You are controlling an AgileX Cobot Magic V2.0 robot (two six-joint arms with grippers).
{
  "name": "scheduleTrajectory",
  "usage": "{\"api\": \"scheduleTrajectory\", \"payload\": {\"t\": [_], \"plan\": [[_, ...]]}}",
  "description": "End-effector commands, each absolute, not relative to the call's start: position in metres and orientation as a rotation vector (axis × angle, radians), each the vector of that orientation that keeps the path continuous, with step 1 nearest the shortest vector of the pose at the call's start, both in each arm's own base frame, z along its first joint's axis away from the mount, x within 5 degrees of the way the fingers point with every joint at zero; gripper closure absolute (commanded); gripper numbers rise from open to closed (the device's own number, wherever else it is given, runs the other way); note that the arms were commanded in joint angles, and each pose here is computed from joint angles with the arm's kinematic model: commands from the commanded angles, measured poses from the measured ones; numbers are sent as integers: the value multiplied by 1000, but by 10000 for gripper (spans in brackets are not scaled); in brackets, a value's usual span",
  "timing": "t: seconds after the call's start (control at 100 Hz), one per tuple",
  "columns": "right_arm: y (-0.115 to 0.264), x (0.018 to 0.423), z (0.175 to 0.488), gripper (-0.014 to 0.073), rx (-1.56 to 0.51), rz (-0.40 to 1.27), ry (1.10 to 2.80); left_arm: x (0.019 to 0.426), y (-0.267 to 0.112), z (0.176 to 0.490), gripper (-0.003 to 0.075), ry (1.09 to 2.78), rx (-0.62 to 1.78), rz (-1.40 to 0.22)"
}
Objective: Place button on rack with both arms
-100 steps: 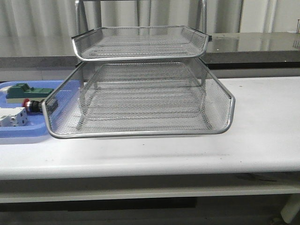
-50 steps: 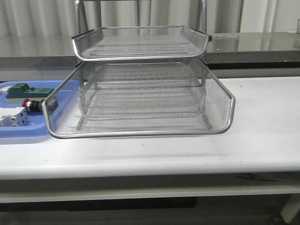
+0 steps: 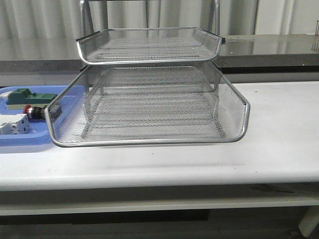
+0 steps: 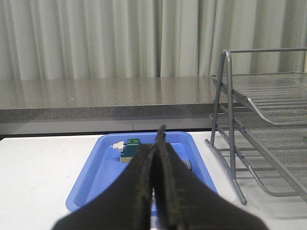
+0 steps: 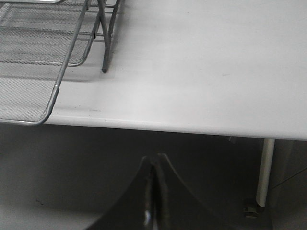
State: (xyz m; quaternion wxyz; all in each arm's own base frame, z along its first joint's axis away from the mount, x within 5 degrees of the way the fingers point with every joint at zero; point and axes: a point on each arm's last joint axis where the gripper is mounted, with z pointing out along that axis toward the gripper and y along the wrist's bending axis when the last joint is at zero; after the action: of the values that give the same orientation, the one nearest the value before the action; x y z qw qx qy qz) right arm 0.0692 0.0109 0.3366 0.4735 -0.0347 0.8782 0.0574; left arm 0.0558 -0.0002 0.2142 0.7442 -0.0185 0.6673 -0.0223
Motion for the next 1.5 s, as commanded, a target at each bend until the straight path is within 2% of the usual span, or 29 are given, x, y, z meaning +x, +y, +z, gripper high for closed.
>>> {"api": "scheduleTrajectory", "payload": {"t": [0.0, 0.19, 0.41, 0.64, 0.8, 1.05, 1.29, 1.34, 1.41, 1.49], "plan": [[10, 71, 348, 662, -82, 124, 2071, 53, -1, 215, 741, 1348, -36, -71], [10, 71, 348, 662, -82, 124, 2071, 50, 0, 240, 741, 1333, -97, -132], [10, 71, 348, 662, -82, 124, 2071, 58, -1, 302, 741, 1434, -111, -147], [10, 71, 348, 662, -82, 124, 2071, 100, -1, 362, 741, 1625, -92, -99], [10, 71, 348, 662, -82, 124, 2071, 144, 0, 387, 741, 1787, -86, -64], [10, 71, 348, 662, -82, 124, 2071, 215, 2, 389, 741, 2109, 45, 65], [10, 71, 348, 662, -82, 124, 2071, 265, 1, 377, 736, 2271, 129, 104], [10, 71, 348, 662, -82, 124, 2071, 272, 1, 373, 713, 2295, 147, 109], [10, 71, 348, 662, -82, 124, 2071, 277, 1, 370, 643, 2320, 169, 115], [10, 71, 348, 662, -82, 124, 2071, 279, 1, 367, 502, 2328, 170, 115]]}}
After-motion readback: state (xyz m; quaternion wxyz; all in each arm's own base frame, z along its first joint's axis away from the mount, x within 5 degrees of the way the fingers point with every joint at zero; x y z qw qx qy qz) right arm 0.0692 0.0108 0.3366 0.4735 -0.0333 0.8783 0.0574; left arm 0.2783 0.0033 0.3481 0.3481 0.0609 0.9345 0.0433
